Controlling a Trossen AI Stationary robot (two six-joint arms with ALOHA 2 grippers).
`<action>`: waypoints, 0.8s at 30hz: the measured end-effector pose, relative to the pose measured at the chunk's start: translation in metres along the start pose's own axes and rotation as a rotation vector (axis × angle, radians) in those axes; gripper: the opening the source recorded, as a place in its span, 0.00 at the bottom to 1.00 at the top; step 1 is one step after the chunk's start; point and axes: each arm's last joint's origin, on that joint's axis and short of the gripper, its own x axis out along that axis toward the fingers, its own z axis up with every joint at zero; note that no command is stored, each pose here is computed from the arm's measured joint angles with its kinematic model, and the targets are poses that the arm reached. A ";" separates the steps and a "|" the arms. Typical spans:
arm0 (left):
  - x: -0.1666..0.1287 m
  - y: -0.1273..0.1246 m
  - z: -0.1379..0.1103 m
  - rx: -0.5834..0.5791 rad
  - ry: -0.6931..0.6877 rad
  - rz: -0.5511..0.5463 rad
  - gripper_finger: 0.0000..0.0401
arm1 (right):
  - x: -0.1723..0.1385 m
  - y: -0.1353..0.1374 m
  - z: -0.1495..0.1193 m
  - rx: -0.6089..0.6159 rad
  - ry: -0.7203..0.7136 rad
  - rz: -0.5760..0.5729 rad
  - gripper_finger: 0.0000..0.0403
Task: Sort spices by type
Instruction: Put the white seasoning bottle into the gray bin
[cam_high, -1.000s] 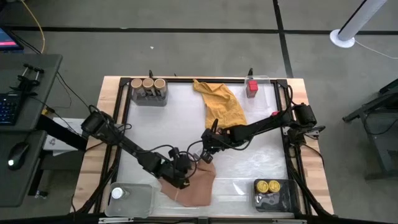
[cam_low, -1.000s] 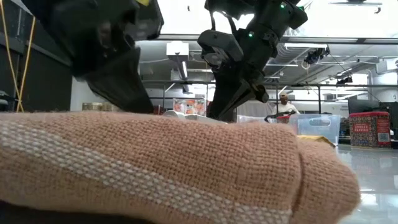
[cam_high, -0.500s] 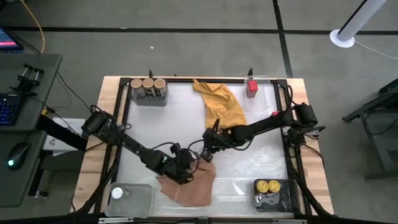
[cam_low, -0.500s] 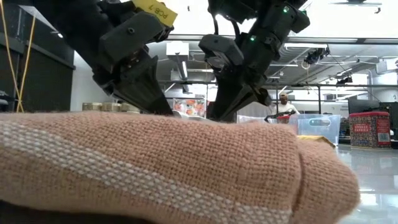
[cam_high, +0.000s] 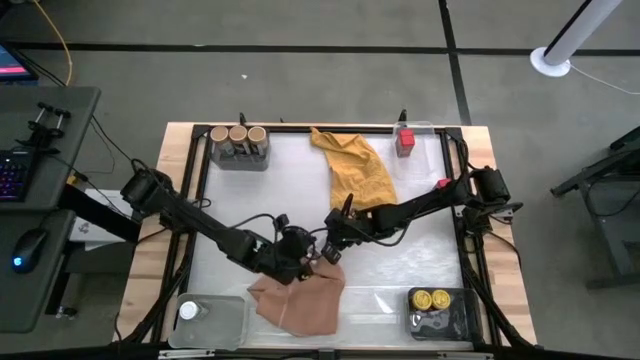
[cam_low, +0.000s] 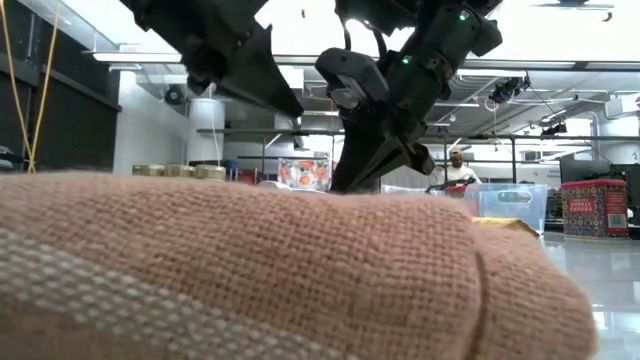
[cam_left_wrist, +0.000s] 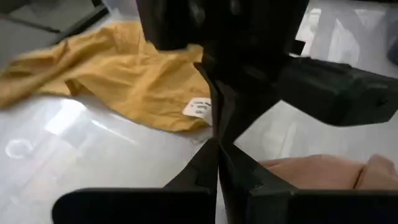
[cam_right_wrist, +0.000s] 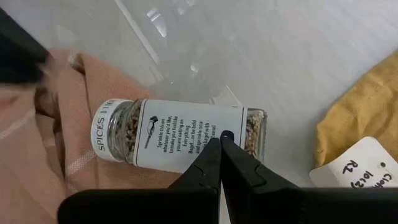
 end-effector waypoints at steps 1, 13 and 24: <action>-0.002 0.003 0.003 0.014 0.006 -0.009 0.00 | 0.000 0.000 0.000 -0.003 -0.001 0.000 0.00; -0.034 0.005 -0.014 -0.024 0.078 -0.072 0.00 | -0.023 -0.011 0.013 -0.018 -0.028 -0.053 0.00; -0.023 -0.017 -0.046 -0.187 0.106 -0.236 0.00 | -0.021 -0.019 0.021 -0.060 0.013 0.000 0.00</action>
